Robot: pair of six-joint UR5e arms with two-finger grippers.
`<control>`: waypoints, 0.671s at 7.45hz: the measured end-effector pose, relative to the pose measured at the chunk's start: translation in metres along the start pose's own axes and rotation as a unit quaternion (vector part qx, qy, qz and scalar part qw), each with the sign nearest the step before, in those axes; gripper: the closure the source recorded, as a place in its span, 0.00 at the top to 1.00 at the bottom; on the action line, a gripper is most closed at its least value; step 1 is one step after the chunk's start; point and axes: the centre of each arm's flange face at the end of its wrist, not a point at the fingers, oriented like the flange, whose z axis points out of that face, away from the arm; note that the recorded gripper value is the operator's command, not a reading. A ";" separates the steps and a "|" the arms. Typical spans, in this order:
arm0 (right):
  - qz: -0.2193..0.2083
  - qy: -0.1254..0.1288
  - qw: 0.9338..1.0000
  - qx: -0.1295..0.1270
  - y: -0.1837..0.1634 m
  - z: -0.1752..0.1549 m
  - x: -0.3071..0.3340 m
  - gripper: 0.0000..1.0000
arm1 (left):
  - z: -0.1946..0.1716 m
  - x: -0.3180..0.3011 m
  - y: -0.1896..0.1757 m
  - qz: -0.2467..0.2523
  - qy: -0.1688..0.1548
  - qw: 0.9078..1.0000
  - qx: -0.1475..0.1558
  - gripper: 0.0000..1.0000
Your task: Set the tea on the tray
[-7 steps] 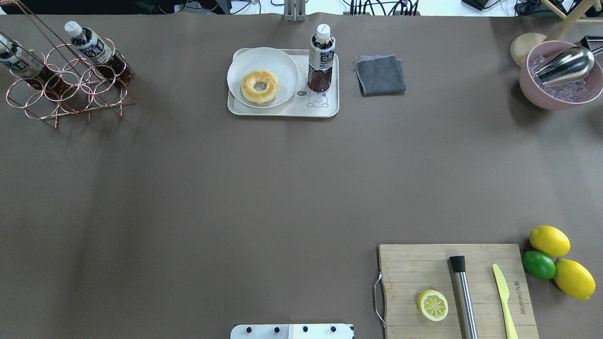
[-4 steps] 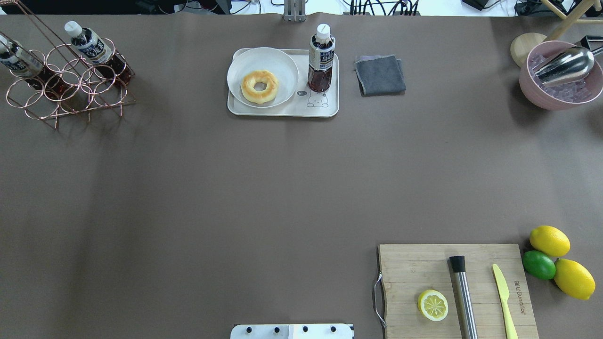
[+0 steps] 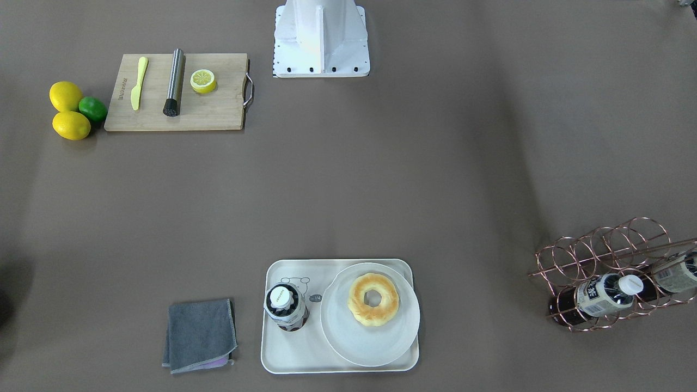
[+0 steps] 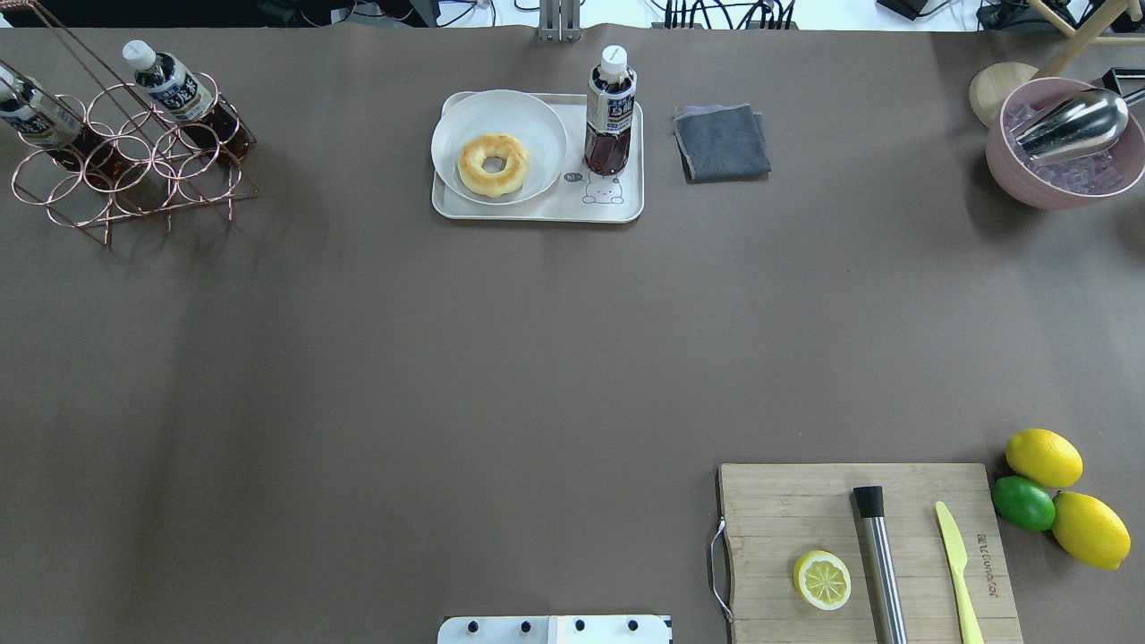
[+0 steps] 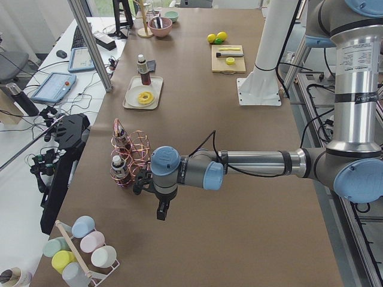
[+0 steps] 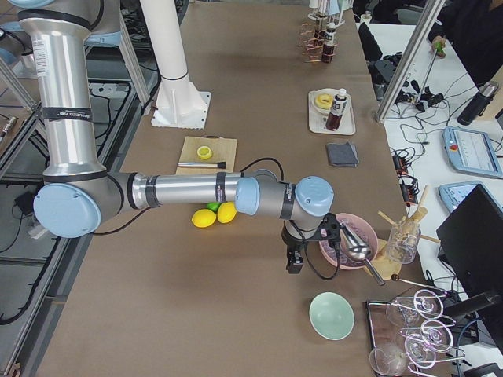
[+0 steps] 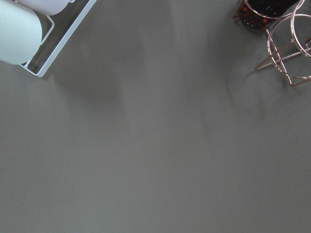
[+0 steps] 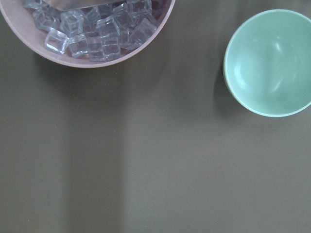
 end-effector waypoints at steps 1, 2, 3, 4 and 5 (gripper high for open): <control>-0.001 0.000 1.000 0.001 0.000 -0.001 -0.001 1.00 | 0.002 -0.002 0.001 -0.002 0.000 1.000 -0.002 0.98; -0.002 0.000 1.000 0.001 -0.001 -0.001 -0.001 1.00 | 0.005 -0.005 0.001 -0.003 0.000 1.000 -0.003 0.98; -0.003 0.000 1.000 0.003 -0.001 -0.003 -0.002 1.00 | 0.008 -0.007 0.002 -0.004 0.000 1.000 -0.005 0.98; -0.003 0.001 1.000 0.003 -0.001 -0.003 -0.003 1.00 | 0.009 -0.008 0.002 -0.005 0.001 1.000 -0.006 0.98; -0.003 0.001 1.000 0.004 -0.001 -0.004 -0.003 1.00 | 0.009 -0.008 0.001 -0.006 0.001 1.000 -0.006 0.98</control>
